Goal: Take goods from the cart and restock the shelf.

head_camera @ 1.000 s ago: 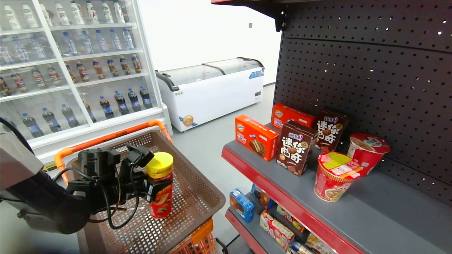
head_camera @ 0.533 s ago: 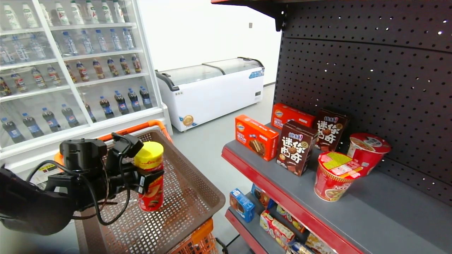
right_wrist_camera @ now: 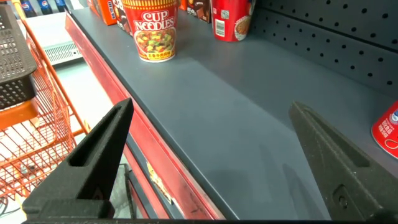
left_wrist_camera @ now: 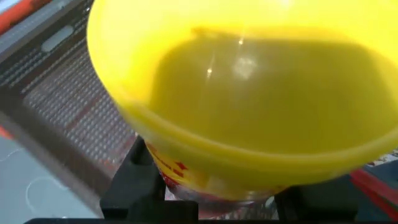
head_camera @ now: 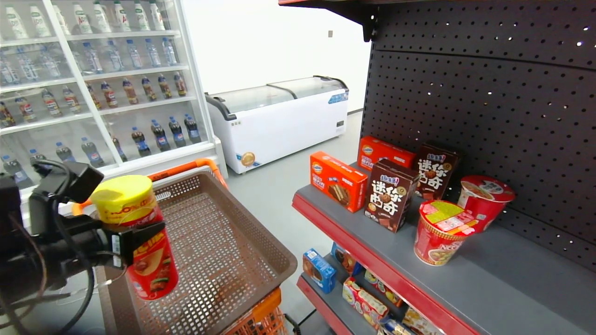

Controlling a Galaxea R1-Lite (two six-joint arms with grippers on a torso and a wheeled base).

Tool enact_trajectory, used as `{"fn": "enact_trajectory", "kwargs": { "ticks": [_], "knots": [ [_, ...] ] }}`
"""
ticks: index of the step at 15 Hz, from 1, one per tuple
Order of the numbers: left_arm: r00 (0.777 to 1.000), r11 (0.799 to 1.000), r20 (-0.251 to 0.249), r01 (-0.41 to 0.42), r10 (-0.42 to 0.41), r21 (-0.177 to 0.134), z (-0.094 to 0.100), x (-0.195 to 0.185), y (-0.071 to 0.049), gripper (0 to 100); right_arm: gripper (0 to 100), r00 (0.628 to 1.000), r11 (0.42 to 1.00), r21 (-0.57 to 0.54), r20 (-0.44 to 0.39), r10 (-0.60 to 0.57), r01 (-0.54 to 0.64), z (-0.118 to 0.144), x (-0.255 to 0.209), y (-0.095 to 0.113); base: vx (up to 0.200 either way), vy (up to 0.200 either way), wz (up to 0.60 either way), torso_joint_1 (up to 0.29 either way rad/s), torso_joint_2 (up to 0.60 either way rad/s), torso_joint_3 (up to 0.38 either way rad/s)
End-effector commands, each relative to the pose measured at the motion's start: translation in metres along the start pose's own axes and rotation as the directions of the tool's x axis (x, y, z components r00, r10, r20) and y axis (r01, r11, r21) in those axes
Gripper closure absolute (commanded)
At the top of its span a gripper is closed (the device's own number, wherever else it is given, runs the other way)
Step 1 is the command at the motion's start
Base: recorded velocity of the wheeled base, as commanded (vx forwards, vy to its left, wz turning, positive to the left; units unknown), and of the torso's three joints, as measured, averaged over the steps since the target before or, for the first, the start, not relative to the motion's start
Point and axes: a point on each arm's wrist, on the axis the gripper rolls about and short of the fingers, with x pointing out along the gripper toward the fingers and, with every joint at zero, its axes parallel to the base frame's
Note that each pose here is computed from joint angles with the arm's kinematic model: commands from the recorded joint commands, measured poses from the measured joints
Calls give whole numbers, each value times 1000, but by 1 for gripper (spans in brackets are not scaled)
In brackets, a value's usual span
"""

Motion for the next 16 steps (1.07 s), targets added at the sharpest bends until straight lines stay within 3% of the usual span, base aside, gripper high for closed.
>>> {"fn": "enact_trajectory", "kwargs": {
  "ticks": [1,6,7,9,11,13,15,16],
  "knots": [
    [994,997,78,-82,82,6,-6,-66,-10,100,0,1000,1000,0,0,0,0,0,0,0,0,0,0,0,0,0],
    [979,984,105,-177,177,-6,-43,-98,-14,100,0,1000,1000,1,0,0,0,0,0,0,0,0,0,0,0,0],
    [963,969,105,-247,248,-22,-56,-106,-11,100,0,1000,1000,1,0,0,0,0,0,0,0,0,0,0,0,0],
    [947,958,139,-286,288,-36,-62,-115,-11,100,0,1000,1000,0,0,0,0,0,0,0,0,0,0,0,0,0],
    [943,956,157,-290,292,-37,-66,-120,-12,100,0,1000,1000,1,0,0,0,0,0,0,0,0,0,0,0,0],
    [938,962,216,-270,270,-29,-68,-130,-16,100,0,1000,1000,1,0,0,0,0,0,0,0,0,0,0,0,0],
    [953,980,231,-197,194,-10,-73,-139,-21,100,0,1000,1000,0,0,0,0,0,0,0,0,0,0,0,0,0],
    [951,982,248,-191,187,-7,-77,-146,-23,100,0,1000,1000,0,-1,0,0,0,0,0,0,0,0,0,0,0]
  ]
}}
